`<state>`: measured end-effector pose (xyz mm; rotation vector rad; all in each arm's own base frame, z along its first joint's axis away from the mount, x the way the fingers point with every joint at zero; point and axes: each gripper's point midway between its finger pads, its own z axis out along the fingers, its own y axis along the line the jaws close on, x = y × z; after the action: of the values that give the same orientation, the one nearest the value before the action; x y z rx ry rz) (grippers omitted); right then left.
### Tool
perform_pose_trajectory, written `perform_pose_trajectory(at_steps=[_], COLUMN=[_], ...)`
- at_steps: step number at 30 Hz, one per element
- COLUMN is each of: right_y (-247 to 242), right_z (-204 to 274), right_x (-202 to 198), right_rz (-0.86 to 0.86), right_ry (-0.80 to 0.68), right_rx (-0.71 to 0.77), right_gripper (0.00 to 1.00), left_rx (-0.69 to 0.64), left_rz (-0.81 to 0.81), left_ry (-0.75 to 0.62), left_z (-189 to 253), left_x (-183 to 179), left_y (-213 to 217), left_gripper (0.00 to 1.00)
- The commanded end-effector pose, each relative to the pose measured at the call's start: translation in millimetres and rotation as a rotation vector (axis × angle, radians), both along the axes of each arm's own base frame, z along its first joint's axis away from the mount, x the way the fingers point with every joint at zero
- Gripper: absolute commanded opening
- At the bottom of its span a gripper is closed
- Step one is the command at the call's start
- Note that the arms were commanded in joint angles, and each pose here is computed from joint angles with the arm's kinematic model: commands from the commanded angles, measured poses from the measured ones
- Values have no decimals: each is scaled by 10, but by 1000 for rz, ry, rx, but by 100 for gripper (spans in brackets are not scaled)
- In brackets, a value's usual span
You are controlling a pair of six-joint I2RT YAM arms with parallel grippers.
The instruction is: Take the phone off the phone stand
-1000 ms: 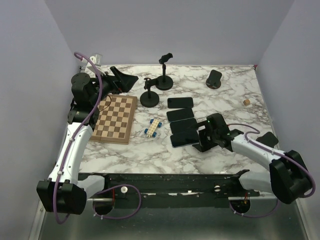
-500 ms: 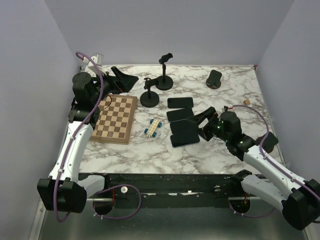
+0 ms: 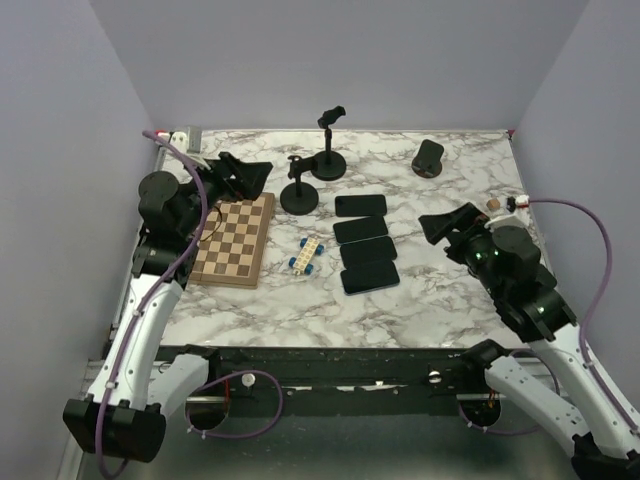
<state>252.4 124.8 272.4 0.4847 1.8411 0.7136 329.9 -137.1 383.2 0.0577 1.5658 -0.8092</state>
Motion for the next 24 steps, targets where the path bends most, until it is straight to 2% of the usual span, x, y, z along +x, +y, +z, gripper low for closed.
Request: perform_pose_trajectory(at_steps=[1, 8, 12, 24], right_y=[-521, -900, -1000, -1167], right_z=[248, 795, 888, 831], right_x=[-153, -436, -543, -720], right_rz=[-166, -280, -301, -351], right_ry=[-89, -288, -327, -338], right_rx=[-145, -108, -105, -67], right_gripper=[100, 100, 100, 100], left_rx=[29, 31, 34, -3], left_rz=[172, 418, 517, 597], left_ry=[-171, -385, -478, -501], left_z=[286, 548, 612, 605], left_x=[-159, -522, -689, -796], left_y=[312, 788, 971, 1107], left_gripper=[99, 98, 98, 98])
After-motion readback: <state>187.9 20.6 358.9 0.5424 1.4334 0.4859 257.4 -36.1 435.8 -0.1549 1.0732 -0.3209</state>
